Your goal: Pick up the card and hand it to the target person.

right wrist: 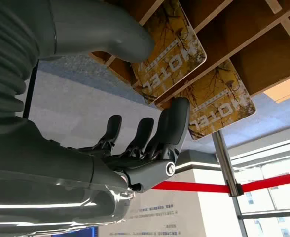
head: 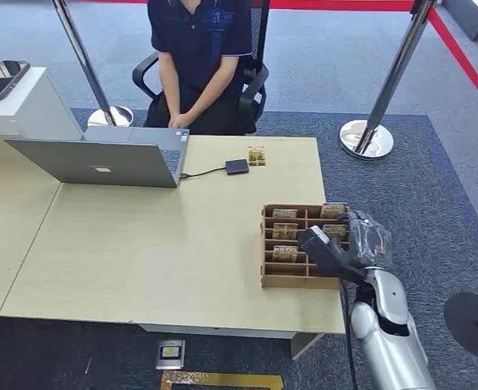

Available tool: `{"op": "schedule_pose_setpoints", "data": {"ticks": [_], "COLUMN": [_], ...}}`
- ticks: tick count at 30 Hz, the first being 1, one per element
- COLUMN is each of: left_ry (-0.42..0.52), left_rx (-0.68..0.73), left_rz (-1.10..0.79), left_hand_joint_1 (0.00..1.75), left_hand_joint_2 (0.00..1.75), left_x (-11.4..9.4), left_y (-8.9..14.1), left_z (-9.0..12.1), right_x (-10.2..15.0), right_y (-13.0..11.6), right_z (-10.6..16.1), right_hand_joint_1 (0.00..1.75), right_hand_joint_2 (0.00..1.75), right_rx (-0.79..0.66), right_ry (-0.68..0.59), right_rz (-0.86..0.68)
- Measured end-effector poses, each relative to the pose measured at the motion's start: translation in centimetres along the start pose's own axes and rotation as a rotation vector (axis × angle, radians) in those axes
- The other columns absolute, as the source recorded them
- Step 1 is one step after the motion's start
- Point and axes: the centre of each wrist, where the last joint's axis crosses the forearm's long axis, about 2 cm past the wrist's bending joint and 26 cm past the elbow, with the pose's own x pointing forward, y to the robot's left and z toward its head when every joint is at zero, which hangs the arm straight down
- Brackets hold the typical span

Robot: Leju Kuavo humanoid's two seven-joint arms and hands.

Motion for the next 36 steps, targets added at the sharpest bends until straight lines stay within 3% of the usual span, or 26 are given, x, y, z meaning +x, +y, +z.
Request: {"op": "schedule_pose_setpoints", "data": {"ticks": [27, 36], "left_ry": [-0.004, -0.004], "left_rx": [0.002, 0.002], "left_rz": [-0.002, -0.003], "left_hand_joint_1": [0.0, 0.0], "left_hand_joint_2": [0.0, 0.0], "left_x": [0.0, 0.0], "left_y": [0.0, 0.0], "left_z": [0.0, 0.0], "right_x": [0.34, 0.35], "right_y": [0.33, 0.22], "right_z": [-0.19, -0.34], "right_hand_joint_1": [0.86, 1.08], "right_hand_joint_2": [1.75, 1.75], "right_rx": [0.016, 0.01], "right_ry": [-0.009, -0.006], "right_rz": [0.0, 0.001]}}
